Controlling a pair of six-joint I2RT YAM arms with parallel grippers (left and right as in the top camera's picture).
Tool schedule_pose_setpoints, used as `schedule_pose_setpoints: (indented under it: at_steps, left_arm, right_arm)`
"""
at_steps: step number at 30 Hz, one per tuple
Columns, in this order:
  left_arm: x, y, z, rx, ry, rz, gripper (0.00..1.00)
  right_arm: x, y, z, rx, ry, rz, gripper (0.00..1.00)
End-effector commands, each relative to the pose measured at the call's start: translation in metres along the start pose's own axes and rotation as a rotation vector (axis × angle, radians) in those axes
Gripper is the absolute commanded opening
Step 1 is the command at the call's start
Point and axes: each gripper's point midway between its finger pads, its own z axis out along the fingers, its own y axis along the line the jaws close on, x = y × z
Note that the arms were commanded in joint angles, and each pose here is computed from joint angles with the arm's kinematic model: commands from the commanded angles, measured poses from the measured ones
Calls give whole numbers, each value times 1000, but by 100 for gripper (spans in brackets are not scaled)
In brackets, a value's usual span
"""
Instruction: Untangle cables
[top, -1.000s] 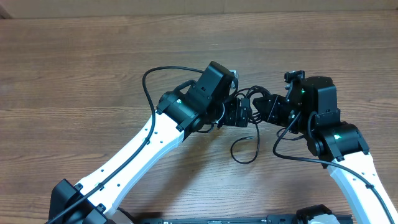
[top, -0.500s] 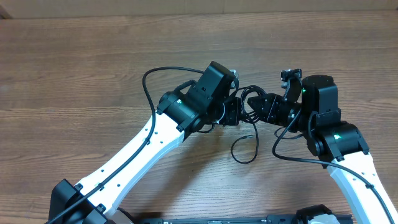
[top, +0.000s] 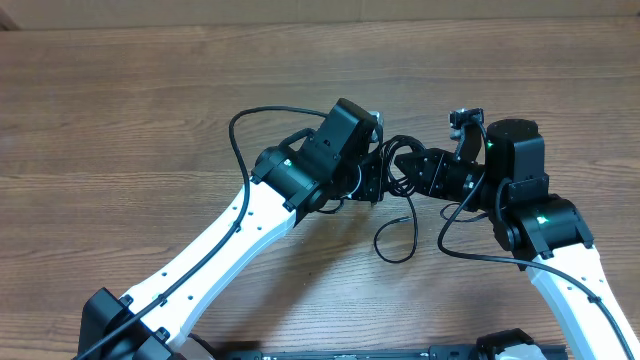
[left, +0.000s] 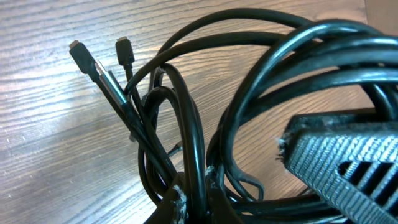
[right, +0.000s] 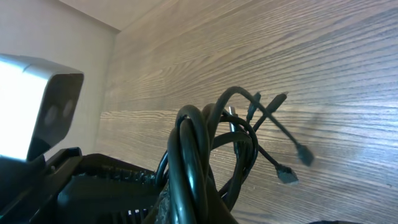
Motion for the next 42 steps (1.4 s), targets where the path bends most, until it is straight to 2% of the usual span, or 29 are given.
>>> schedule_pose_setpoints:
  at_steps: [1,5,9,17,20,26,29,32,34,37,42]
  left_arm:
    - [-6,-3,-7,6,-19,123,4]
    - [-13,6,-11,-8,-36,105,4]
    - [-20,2,-23,14,-74,170,4]
    - [-47,-30,-69,95,-264,333,4]
    - [-57,-43,-88,127,-346,380,4]
    - [-66,-57,-102,174,-412,424,4]
    - [-66,-71,-106,242,-423,469,4]
    - [-56,-109,-121,436,-445,654,4]
    - [-50,-120,-127,498,-451,733,4]
    - [-41,-130,-133,566,-454,829,4]
    - [-33,-136,-137,613,-454,917,4]
  right_arm:
    - [0,3,-4,-2,-7,-8,4]
    - [1,-21,-5,121,-24,23,4]
    - [6,-40,-8,219,-21,49,4]
    - [15,-44,-9,236,13,73,4]
    - [19,-36,-7,188,36,80,4]
    - [24,-25,-6,133,65,189,4]
    - [25,-25,-6,129,68,196,4]
    - [29,-34,-7,176,76,212,5]
    - [33,-40,-7,202,89,225,7]
    - [37,-43,-6,216,108,237,9]
    - [38,-44,-5,220,113,239,20]
